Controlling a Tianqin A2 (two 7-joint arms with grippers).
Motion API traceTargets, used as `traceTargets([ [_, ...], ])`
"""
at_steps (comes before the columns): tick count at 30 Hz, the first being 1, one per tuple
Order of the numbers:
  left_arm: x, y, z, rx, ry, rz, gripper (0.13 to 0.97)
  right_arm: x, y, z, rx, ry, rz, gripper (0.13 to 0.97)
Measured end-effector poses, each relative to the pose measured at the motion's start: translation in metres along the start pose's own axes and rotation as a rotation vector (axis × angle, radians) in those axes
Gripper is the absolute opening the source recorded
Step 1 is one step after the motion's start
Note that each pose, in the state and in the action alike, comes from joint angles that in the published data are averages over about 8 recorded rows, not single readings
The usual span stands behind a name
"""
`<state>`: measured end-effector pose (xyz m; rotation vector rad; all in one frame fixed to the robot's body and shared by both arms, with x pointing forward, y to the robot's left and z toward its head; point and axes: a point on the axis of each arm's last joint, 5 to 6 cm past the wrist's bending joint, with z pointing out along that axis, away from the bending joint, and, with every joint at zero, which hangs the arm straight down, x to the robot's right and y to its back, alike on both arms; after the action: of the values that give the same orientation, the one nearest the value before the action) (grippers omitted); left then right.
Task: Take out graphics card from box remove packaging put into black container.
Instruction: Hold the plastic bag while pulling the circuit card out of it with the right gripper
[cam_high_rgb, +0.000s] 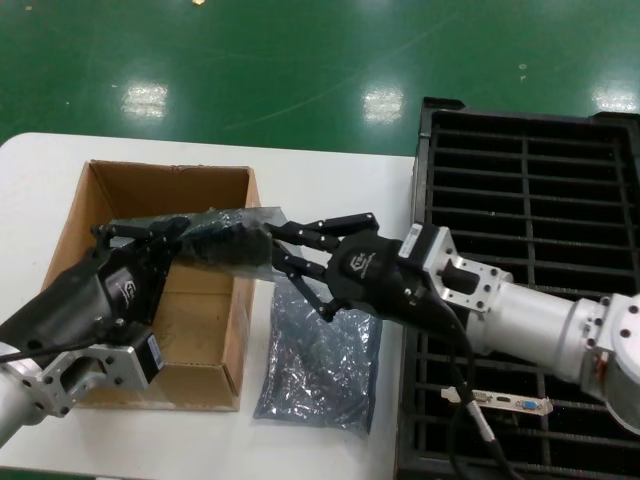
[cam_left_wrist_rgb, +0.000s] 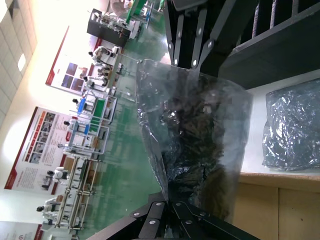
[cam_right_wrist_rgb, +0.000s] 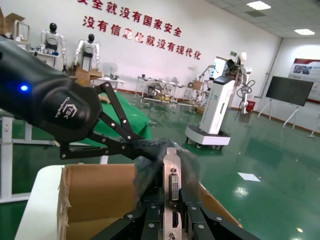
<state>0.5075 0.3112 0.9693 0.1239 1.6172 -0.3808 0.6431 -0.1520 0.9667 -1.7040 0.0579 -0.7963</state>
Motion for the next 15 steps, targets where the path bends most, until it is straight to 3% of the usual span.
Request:
traceTargets([
  [10, 0.0, 0.0, 0.0, 0.0, 0.0, 0.0, 0.138, -0.006, -0.002, -0.03, 0.012, 0.04, -0.066, 0.186],
  [15, 0.0, 0.0, 0.0, 0.0, 0.0, 0.0, 0.138, -0.004, -0.01, -0.059, 0.021, 0.076, -0.095, 0.186],
])
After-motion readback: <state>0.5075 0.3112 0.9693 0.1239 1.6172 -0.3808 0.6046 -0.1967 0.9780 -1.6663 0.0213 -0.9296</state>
